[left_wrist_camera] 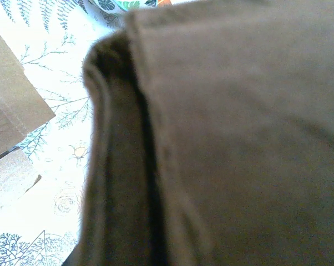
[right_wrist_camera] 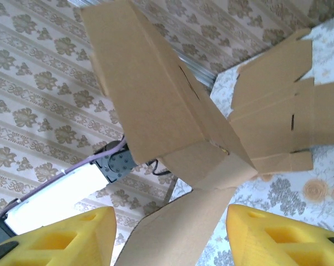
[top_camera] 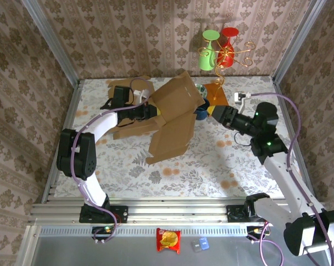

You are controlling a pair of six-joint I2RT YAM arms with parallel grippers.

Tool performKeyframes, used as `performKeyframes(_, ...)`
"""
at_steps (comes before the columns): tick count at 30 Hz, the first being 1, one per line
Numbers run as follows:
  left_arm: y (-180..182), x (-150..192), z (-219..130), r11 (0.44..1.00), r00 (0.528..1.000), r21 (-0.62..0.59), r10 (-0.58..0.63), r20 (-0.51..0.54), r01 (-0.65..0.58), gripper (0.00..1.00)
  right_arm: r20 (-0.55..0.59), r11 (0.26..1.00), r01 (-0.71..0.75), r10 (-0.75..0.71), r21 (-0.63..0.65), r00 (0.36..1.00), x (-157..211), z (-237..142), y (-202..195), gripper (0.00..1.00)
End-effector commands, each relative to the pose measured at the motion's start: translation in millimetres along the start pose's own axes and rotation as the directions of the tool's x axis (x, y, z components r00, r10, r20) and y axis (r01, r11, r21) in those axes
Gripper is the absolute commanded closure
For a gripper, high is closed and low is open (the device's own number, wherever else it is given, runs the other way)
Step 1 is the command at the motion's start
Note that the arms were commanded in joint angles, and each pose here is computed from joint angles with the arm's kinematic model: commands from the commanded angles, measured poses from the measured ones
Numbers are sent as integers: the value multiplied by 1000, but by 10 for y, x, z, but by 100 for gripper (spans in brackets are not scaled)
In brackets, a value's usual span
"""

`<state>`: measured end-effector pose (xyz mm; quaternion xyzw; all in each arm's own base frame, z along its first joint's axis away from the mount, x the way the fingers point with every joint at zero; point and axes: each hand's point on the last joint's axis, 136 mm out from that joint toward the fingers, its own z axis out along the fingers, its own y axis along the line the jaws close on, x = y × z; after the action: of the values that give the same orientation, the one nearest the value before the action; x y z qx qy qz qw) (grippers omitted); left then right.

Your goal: Fold the paper box

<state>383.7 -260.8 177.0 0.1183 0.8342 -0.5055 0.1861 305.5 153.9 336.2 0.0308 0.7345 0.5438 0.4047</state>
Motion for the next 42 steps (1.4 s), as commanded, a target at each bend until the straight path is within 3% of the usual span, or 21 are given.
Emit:
performKeyframes(1,-78,-46,-36,999,1000,37,11,4,-11,100,-35,997,27,-30,-66,999,-143,-31,214,48)
performKeyframes(12,-102,18,-32,999,999,50,13,-31,-11,100,-154,990,67,-86,-125,984,-636,611,94,49)
performKeyframes(19,-90,37,-26,999,999,47,11,-45,-9,100,-276,984,103,-141,-147,951,-427,882,110,48)
performKeyframes(25,-80,41,-15,999,999,39,10,-50,-8,100,-309,984,127,-160,-123,937,-305,960,50,51)
performKeyframes(42,-82,76,1,1000,998,-8,15,-64,-15,100,-397,923,367,-297,112,868,-66,939,-109,52)
